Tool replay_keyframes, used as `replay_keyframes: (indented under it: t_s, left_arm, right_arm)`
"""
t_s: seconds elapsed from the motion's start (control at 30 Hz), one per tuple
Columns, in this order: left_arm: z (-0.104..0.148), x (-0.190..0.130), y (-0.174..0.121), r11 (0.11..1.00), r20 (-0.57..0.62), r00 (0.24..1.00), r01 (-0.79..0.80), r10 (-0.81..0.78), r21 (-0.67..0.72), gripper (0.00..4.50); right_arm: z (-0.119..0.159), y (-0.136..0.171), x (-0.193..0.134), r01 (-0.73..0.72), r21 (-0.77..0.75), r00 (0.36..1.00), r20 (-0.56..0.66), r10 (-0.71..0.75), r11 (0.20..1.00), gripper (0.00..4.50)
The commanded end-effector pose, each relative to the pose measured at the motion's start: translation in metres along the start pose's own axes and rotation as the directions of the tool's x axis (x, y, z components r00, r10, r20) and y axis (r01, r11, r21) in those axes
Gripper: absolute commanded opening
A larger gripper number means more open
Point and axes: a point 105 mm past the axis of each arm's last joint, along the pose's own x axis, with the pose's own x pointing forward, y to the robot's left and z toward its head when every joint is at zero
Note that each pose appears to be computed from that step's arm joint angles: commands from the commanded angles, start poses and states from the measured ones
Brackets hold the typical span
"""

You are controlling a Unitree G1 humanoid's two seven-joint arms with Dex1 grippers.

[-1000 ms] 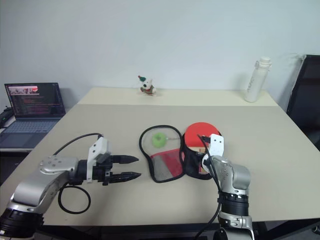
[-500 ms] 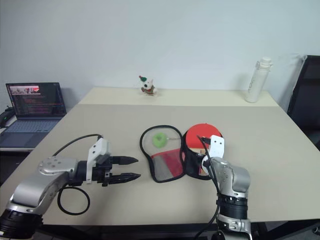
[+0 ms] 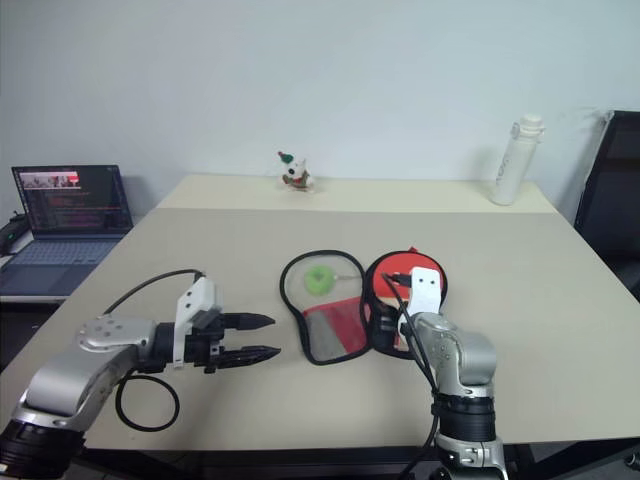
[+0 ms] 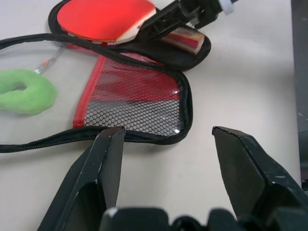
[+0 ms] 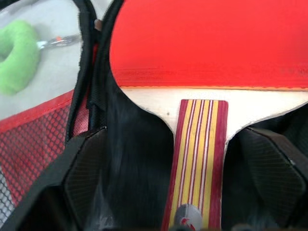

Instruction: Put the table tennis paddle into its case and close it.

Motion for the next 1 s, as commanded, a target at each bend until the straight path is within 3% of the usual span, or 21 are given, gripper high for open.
replay_keyframes:
  t_s: [0.03,0.23,0.5,0.67,0.77,1.0]
  left_arm:
    - [0.001,-0.007,0.008,0.998,0.002,0.998,-0.059,0.059,0.021,3.16]
    - [-0.011,-0.01,0.017,0.993,-0.022,0.993,-0.115,0.115,0.002,3.16]
    - [-0.014,-0.004,0.022,0.993,-0.026,0.993,-0.118,0.118,-0.004,3.16]
    - [-0.023,-0.003,0.035,0.984,-0.059,0.983,-0.175,0.175,0.011,3.16]
    - [-0.024,0.001,0.054,0.968,-0.059,0.966,-0.252,0.252,0.007,2.58]
    - [-0.03,0.027,0.068,0.97,-0.084,0.966,-0.242,0.243,0.023,0.05]
  right_arm:
    - [0.029,0.013,-0.022,-0.106,-0.152,0.986,0.115,0.124,0.983,4.48]
    - [0.032,0.0,-0.056,-0.301,-0.287,0.951,-0.014,0.31,0.91,4.48]
    - [0.026,0.014,-0.071,-0.449,-0.24,0.893,-0.075,0.444,0.861,4.48]
    - [0.046,0.024,-0.1,-0.605,-0.307,0.78,-0.045,0.624,0.734,4.48]
    - [0.059,0.018,-0.113,-0.63,-0.352,0.748,-0.038,0.662,0.692,4.5]
    - [0.076,-0.005,-0.126,-0.593,-0.445,0.753,-0.008,0.659,0.672,4.5]
